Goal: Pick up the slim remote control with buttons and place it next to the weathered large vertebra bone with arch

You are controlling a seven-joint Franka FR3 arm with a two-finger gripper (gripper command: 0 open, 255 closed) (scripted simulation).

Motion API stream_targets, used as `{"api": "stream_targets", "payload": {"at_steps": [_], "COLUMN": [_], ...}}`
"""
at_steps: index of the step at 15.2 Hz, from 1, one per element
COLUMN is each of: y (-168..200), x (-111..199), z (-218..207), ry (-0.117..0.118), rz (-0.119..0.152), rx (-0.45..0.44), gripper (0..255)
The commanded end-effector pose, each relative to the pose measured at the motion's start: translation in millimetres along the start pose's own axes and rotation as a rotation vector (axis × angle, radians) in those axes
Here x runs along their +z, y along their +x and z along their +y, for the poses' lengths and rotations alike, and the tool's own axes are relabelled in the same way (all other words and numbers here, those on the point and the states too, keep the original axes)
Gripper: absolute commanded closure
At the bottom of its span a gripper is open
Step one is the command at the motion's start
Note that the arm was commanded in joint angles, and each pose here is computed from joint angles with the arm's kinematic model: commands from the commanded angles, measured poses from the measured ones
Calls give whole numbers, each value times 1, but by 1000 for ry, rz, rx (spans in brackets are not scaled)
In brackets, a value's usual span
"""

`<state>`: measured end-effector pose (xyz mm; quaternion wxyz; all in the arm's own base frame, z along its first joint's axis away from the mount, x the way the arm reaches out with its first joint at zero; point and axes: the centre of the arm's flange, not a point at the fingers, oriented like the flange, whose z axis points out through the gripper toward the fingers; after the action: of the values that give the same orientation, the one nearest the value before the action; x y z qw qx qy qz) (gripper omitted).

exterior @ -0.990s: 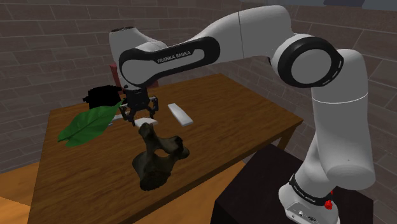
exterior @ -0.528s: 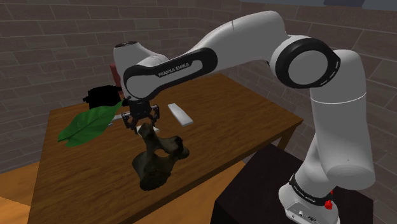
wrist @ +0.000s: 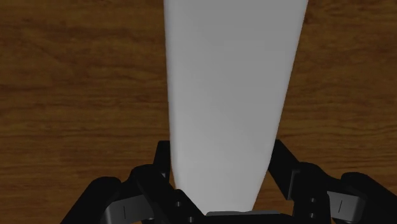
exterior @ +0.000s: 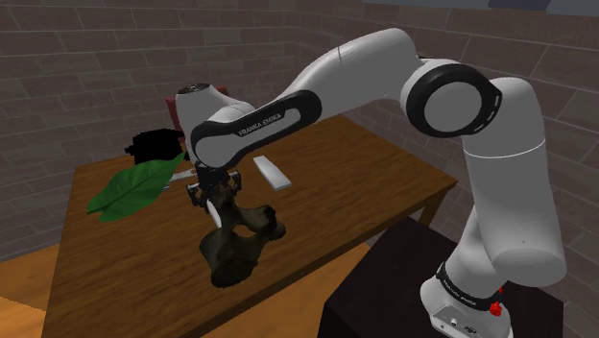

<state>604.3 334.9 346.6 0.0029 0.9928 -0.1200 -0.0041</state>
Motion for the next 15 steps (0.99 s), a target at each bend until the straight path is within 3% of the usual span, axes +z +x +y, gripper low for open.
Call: {"api": "stream_targets", "payload": {"at_steps": [1, 8, 9, 14, 15], "y": [1, 1, 1, 1, 1], "x": [6, 6, 6, 6, -7], "z": [2, 2, 2, 2, 2], "ry": [-1, -1, -1, -1, -1], "rz": [0, 0, 0, 0, 0], "rx": [2, 2, 2, 2, 2], "gripper": [255, 255, 0, 0, 0]}}
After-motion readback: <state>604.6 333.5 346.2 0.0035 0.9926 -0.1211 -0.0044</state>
